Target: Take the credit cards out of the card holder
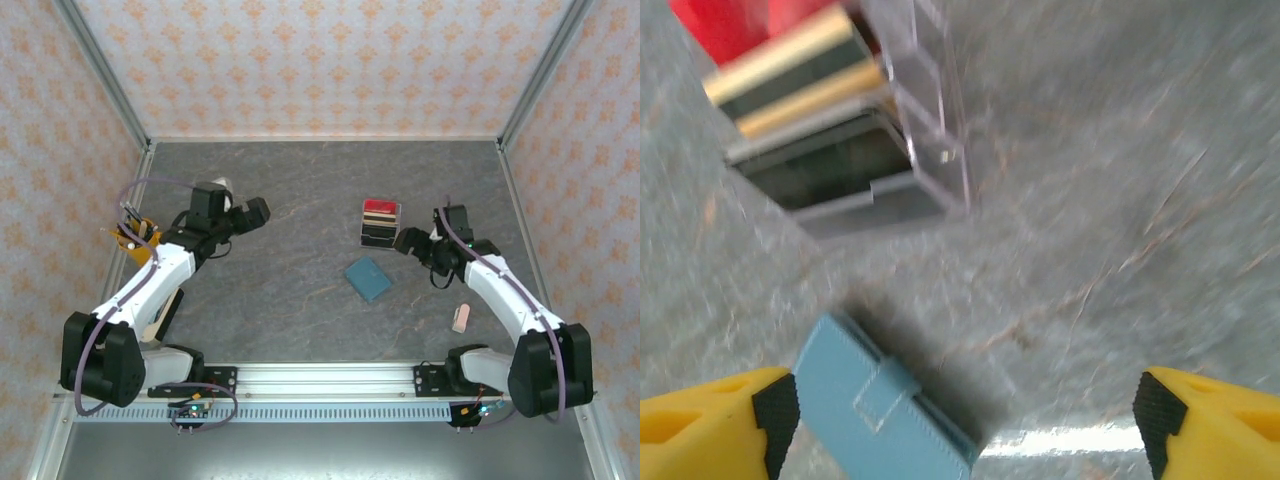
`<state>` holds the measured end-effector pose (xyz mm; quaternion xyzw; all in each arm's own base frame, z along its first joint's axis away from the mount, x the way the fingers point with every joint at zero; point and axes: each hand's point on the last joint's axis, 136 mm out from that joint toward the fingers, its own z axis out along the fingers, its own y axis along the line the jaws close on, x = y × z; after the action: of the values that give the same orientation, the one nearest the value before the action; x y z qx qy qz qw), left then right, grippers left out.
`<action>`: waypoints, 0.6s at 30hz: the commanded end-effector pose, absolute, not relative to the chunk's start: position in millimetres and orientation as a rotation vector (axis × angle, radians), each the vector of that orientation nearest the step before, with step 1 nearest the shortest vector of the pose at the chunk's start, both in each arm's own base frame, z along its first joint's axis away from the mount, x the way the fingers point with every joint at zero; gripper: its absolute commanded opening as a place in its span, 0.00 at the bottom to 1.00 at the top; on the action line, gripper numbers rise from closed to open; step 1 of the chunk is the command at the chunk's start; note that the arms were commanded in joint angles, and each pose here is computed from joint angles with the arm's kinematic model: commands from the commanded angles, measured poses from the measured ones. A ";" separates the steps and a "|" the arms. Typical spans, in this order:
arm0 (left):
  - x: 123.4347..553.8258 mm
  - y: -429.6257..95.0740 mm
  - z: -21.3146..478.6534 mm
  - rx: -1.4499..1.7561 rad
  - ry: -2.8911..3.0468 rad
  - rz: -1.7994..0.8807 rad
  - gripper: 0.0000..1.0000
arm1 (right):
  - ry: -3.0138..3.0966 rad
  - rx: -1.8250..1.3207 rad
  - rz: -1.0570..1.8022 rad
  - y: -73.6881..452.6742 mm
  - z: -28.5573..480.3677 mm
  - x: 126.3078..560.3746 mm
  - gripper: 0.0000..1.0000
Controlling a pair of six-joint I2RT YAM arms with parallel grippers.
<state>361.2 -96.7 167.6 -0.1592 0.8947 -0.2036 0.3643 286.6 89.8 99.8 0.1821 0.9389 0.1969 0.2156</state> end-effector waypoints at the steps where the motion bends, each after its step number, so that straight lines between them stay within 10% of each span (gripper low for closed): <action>1: 345.6 -134.4 151.2 -0.388 2.385 -0.661 1.00 | 2.727 0.529 0.634 107.9 75.5 264.9 0.84; 18: 344.0 -225.2 123.9 -0.247 2.466 -0.780 1.00 | 2.878 0.448 0.807 140.9 35.1 243.7 0.62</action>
<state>331.5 -213.6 104.4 -0.0917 0.9269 -0.2676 0.2465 244.5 133.9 37.7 0.1593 0.9529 0.2498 0.0646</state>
